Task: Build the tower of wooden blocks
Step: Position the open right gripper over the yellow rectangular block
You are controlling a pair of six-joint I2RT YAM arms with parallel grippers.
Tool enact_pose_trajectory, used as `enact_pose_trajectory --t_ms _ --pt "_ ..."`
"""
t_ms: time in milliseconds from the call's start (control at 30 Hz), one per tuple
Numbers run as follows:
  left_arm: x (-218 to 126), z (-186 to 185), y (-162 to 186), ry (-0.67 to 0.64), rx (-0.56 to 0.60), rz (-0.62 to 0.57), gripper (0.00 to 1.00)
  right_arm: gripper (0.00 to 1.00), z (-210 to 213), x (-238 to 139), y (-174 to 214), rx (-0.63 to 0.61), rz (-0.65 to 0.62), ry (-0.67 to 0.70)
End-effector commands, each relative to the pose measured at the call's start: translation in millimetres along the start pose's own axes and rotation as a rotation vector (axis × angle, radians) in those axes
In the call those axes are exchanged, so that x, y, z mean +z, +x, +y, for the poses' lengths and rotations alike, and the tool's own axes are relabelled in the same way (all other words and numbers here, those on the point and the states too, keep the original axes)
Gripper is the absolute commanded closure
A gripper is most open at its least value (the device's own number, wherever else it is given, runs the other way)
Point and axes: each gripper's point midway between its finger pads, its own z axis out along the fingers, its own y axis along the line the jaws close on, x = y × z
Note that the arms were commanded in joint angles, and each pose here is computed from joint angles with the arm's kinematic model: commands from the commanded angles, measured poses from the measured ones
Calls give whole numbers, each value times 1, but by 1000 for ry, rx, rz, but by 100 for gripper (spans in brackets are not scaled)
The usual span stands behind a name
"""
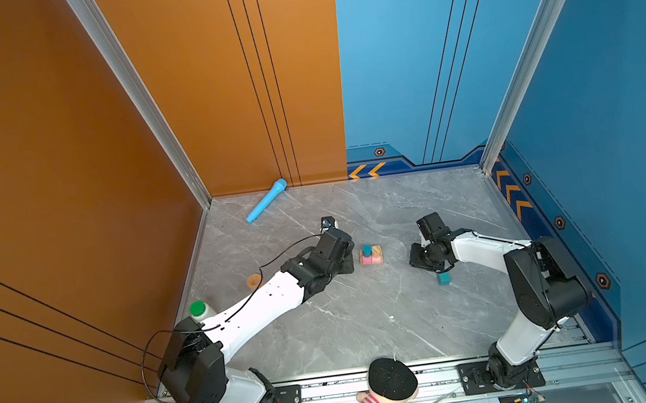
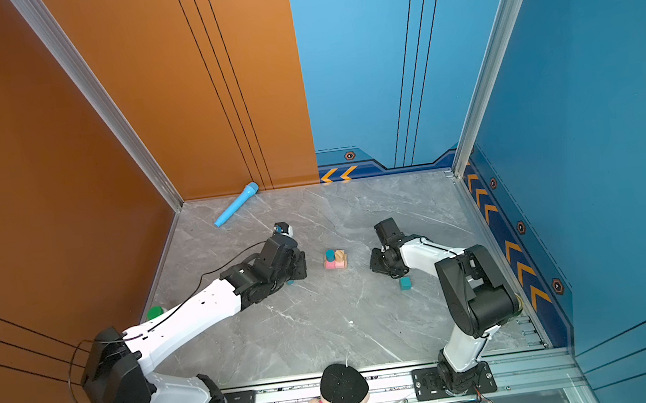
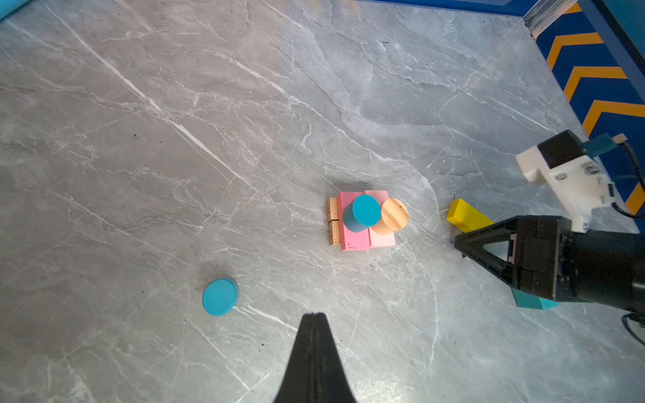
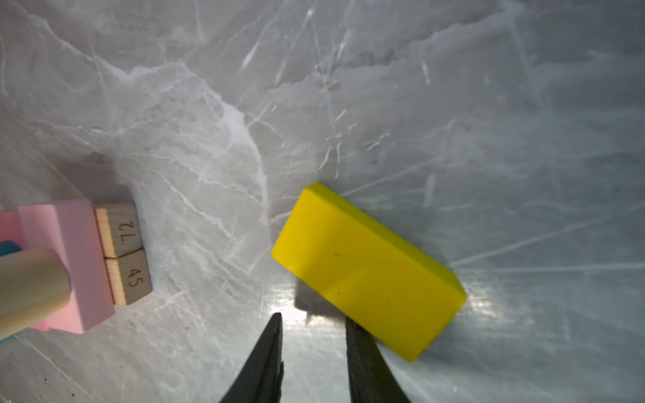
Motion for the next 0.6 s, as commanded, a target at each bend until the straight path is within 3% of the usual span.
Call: enact_pose_trajectory --t_ms 0,200,567 --pt "5 7 5 -13 10 24 100 67 -7 -8 0 -23 25 26" --pt "4 7 6 -14 11 26 100 65 -7 -16 -10 -62 19 45" --pt "2 8 3 -13 13 20 100 53 1 -53 -20 -112 -56 93"
